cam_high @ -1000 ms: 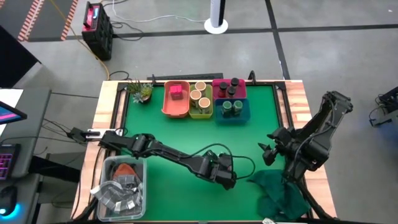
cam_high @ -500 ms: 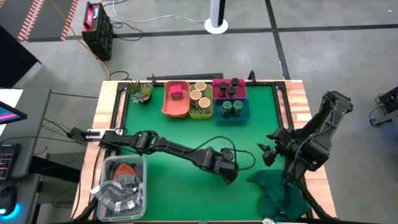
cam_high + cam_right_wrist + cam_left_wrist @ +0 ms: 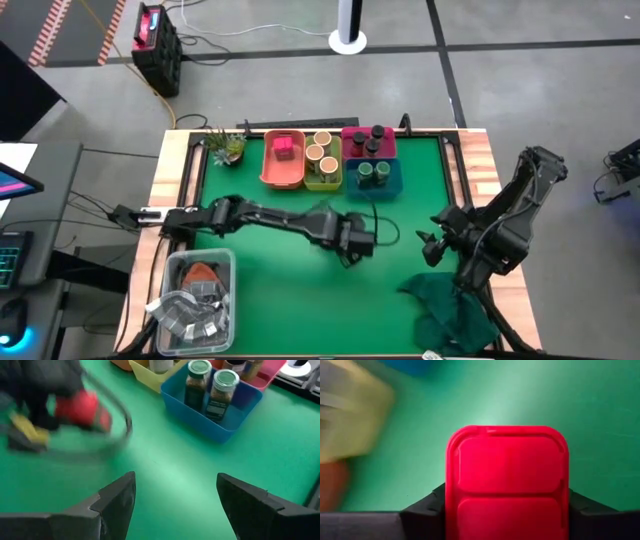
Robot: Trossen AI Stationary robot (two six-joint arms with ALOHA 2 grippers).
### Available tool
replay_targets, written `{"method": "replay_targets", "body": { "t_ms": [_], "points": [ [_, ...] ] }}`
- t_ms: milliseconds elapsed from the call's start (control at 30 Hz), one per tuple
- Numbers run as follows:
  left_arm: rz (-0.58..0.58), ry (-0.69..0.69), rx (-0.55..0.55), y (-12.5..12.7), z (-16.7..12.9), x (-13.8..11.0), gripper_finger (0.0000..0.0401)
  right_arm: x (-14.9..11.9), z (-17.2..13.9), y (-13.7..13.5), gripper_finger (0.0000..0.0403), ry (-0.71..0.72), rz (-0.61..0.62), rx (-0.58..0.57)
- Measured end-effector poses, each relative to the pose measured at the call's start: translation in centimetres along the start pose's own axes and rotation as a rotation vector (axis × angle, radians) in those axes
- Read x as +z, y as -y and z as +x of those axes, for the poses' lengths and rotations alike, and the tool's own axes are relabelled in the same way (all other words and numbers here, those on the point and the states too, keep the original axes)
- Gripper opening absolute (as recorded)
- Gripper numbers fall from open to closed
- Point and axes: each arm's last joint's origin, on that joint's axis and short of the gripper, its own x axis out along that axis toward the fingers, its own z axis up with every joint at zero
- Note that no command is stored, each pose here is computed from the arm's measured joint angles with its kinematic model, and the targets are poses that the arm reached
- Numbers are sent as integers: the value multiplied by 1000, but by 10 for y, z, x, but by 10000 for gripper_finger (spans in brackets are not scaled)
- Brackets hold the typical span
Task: Sort spices by type
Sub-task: Put the red seasoning can into the orange bin
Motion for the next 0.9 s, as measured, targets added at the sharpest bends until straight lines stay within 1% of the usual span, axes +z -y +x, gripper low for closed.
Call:
{"method": "replay_targets", "body": {
  "t_ms": [100,200,267,400,567,667,767,833,900],
  "points": [
    [13,37,81,-29,-18,12,207,-4,4,1,301,-14,9,-16],
    [9,77,134,-63,-34,28,198,-9,8,1,301,-27,26,-16],
    [-3,102,155,-87,-46,38,190,-13,11,-1,301,-31,39,-5],
    [-44,141,180,-138,-66,56,190,-19,16,-2,301,-54,72,-1],
    [-103,165,225,-197,-81,69,200,-21,18,-1,301,-52,115,-14],
    [-139,156,254,-227,-82,74,198,-20,21,0,301,-48,142,-29],
    [-152,128,255,-252,-76,78,191,-18,23,0,301,-44,161,-43],
    [-143,103,251,-264,-66,79,191,-16,26,0,301,-42,176,-55],
    [-123,46,256,-273,-52,76,194,-14,28,0,301,-39,196,-64]
  ]
}}
